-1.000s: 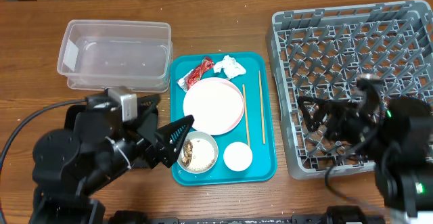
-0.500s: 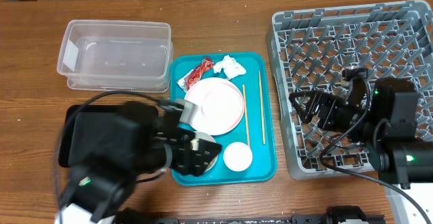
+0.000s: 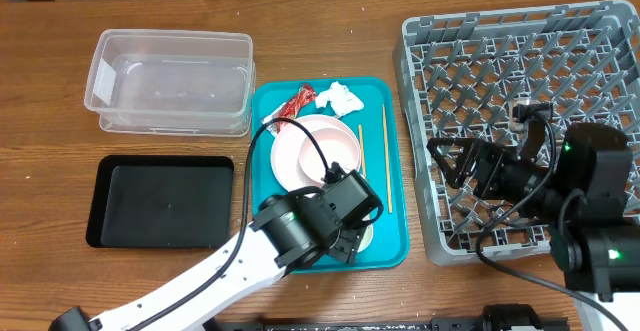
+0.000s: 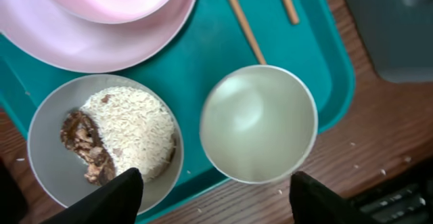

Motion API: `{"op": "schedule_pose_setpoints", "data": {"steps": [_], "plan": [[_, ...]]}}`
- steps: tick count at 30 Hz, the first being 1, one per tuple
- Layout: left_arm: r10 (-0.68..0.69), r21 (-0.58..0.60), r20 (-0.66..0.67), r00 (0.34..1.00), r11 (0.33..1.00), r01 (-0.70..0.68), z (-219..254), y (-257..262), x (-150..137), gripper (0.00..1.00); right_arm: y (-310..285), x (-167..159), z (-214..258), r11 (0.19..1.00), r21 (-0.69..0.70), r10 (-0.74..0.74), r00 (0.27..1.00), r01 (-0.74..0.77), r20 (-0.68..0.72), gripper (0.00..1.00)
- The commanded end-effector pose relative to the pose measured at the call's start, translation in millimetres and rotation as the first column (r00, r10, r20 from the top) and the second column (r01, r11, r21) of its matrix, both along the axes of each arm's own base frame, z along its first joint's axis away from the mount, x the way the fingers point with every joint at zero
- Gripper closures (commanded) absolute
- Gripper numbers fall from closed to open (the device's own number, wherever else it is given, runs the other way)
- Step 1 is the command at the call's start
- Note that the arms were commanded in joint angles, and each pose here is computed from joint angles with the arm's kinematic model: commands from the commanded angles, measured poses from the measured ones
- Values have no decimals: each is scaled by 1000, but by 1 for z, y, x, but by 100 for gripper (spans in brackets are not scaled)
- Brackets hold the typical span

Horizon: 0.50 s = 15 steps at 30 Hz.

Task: Sort waste into correct bins and load items into the dishwasher
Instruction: 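Reach the left gripper to the white cup and grasp it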

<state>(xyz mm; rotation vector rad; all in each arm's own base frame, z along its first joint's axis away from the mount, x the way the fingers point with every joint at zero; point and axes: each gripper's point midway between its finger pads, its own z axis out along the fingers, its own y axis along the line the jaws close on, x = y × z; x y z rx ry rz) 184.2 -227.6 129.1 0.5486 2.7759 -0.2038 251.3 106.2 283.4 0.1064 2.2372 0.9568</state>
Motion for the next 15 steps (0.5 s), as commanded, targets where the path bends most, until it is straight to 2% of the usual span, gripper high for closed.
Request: {"op": "schedule_pose_setpoints", "data": {"steps": [1, 4, 7, 15], "plan": [[77, -12, 51, 996, 997, -76, 9, 3, 12, 29, 0, -2, 12, 1000, -10, 15, 999, -14, 42, 0], [95, -27, 54, 994, 995, -93, 13, 4, 13, 29, 0, -3, 11, 1000, -18, 22, 999, -21, 41, 0], [86, -52, 56, 995, 995, -83, 15, -1, 13, 22, 1, -3, 11, 1000, -18, 23, 999, -22, 42, 0], [98, -40, 71, 993, 995, -95, 7, 0, 18, 26, 1, -6, 7, 1000, -18, 22, 1000, -22, 21, 0]]}}
